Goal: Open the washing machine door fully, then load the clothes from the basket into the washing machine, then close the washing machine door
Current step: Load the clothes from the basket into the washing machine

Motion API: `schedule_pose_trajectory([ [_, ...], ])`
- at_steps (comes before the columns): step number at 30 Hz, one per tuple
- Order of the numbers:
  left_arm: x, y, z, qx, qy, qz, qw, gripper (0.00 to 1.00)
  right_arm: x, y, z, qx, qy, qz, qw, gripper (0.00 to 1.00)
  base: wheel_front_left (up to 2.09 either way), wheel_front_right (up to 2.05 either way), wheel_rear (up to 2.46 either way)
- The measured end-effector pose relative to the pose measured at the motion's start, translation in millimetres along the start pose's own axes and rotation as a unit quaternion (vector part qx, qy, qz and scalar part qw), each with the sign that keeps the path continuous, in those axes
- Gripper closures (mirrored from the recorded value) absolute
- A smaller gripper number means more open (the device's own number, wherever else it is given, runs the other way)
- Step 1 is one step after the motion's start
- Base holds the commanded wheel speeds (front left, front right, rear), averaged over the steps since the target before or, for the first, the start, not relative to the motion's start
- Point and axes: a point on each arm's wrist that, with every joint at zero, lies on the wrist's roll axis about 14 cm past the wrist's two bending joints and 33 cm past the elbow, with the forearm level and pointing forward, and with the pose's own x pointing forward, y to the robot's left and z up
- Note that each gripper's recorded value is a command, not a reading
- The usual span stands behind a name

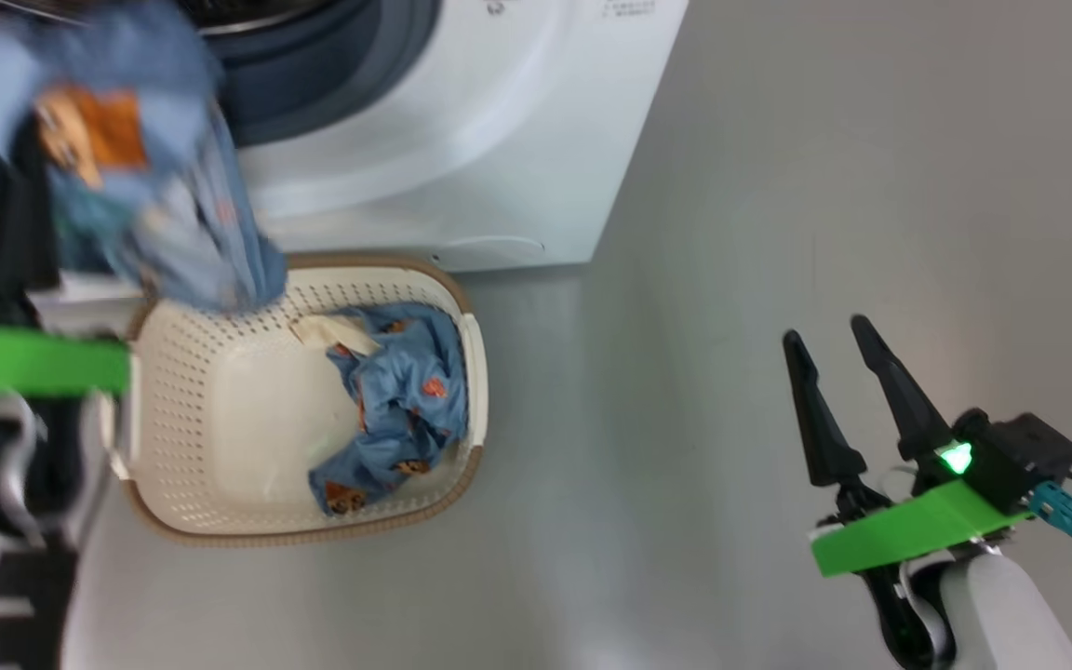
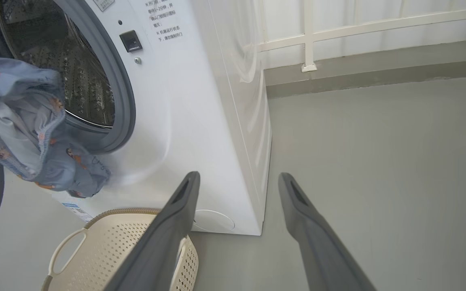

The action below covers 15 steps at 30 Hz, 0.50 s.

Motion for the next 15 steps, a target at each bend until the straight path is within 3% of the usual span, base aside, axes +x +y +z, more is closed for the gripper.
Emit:
schedule_pose_trajectory([
  [7,55.8,10.0,-0.2,-0.008,-0.018,-0.003,1.000,1.00,9.1,-3.7,-10.1,0.005,0.008,-0.009,1.000,0.00,0.00,0.00,0.00],
  [15,91.9,29.8,-49.8,-0.019,0.047,0.021,0.998,1.00,12.8,-10.4,-14.3,0.006,0.010,-0.022,1.000,0.00,0.00,0.00,0.00],
])
